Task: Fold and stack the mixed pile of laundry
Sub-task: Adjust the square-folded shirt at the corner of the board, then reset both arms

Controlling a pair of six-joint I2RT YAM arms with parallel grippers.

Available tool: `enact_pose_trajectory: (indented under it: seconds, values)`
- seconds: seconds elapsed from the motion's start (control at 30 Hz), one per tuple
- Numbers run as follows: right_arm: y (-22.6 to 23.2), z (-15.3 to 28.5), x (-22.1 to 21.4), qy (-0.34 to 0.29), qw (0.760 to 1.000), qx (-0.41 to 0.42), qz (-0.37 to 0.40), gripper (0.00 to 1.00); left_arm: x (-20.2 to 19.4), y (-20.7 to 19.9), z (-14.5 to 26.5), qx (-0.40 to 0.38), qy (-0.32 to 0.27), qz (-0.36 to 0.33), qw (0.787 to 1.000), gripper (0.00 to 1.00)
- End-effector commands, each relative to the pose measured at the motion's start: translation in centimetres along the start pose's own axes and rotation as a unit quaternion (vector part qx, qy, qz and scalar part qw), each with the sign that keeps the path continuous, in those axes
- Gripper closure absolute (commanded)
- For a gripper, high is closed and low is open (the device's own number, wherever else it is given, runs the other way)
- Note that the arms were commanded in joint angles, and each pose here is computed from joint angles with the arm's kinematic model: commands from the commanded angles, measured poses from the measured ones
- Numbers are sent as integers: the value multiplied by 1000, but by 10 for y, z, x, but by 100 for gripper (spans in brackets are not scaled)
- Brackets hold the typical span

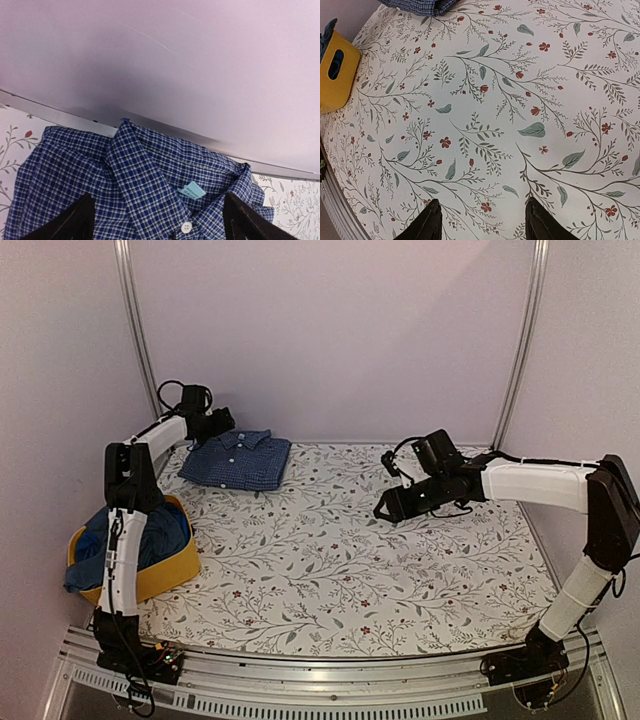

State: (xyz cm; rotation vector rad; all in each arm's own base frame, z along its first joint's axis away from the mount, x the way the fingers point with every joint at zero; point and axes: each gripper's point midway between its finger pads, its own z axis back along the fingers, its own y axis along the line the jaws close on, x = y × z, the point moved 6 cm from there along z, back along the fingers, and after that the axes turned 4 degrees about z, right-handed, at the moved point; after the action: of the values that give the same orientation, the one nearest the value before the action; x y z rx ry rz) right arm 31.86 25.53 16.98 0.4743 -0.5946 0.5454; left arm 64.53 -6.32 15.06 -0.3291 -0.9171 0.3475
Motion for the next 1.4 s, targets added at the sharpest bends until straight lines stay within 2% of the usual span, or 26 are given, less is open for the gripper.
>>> enact_pose_trajectory:
  seconds: [0.0,0.23,0.4,0.6,0.73,0.9,1.17,1.37]
  values:
    - [-2,11,6,-14,1000,-6,-6,45,2,5,5,4,7,-15,1000,10]
    - [0,6,7,-12,1000,6,-9,45,-33,27,32,46,39,-11,998,4]
    - [0,4,5,-10,1000,10,-11,44,-75,60,22,116,115,28,986,3]
    - [-8,11,4,-17,1000,1,-27,42,-114,59,25,128,162,44,977,2]
    - [-17,18,4,-26,999,-7,-42,41,-123,52,32,126,171,37,976,0]
    - [-35,37,13,-52,996,-26,-60,32,-95,28,53,100,142,14,985,0]
    - [-66,89,32,-124,986,-74,-87,1,-27,-34,116,38,57,-45,997,0]
    - [-84,145,43,-192,969,-109,-112,1,-4,-88,183,-37,23,-118,992,0]
